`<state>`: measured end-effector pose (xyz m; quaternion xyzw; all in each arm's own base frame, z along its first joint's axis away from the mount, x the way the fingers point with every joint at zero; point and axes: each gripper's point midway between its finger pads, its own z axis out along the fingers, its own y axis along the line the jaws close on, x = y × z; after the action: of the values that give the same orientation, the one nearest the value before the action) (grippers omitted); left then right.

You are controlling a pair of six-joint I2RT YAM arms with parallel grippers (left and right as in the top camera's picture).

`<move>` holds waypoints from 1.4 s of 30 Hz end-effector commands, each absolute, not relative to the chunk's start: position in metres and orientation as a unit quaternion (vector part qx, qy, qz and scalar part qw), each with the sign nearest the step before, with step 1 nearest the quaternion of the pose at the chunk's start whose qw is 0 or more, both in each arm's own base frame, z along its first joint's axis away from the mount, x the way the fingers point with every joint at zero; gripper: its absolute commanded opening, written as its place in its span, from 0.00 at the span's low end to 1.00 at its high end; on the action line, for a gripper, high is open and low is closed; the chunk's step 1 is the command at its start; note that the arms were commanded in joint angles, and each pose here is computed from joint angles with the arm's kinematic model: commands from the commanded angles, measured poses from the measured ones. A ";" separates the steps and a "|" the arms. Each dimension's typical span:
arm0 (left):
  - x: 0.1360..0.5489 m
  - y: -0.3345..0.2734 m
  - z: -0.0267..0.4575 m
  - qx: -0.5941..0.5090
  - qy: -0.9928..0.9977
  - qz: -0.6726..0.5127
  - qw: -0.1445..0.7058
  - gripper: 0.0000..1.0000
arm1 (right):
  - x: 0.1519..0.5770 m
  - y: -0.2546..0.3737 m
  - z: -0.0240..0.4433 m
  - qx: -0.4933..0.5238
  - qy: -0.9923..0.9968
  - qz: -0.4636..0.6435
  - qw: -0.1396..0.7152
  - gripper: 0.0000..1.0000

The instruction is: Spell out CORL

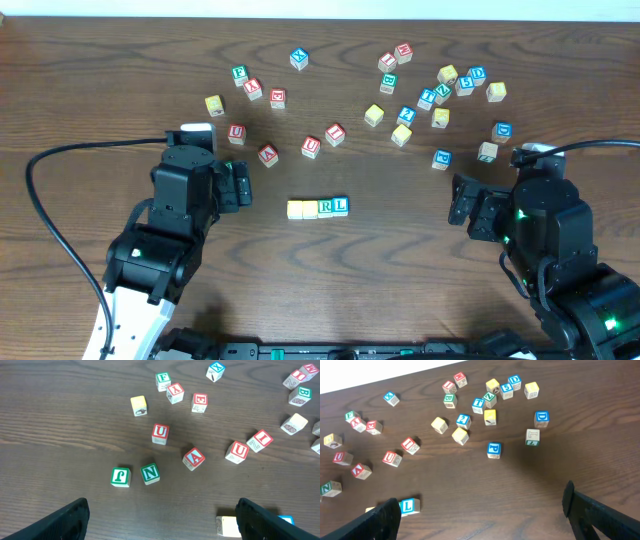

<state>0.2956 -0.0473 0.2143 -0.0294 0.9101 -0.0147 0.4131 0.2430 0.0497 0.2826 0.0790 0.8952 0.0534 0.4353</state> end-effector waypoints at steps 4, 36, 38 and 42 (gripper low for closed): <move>0.296 -0.049 0.216 -0.036 0.909 -0.025 0.414 0.92 | 0.243 0.049 0.286 0.077 0.894 0.054 0.438 0.99; 0.224 -0.075 0.257 0.014 0.616 -0.226 0.754 0.92 | 0.242 0.049 0.286 0.077 0.895 0.053 0.437 0.99; 0.223 -0.079 0.243 0.028 0.612 -0.234 0.755 0.92 | 0.242 0.049 0.286 0.077 0.895 0.053 0.437 0.99; 0.230 -0.079 0.217 0.041 0.643 -0.227 0.731 0.92 | 0.242 0.049 0.286 0.077 0.895 0.053 0.437 0.99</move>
<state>0.2312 -0.0751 0.2203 0.0211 0.6392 -0.2178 0.7372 0.2420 0.0498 0.2814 0.0779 0.8968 0.0533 0.4322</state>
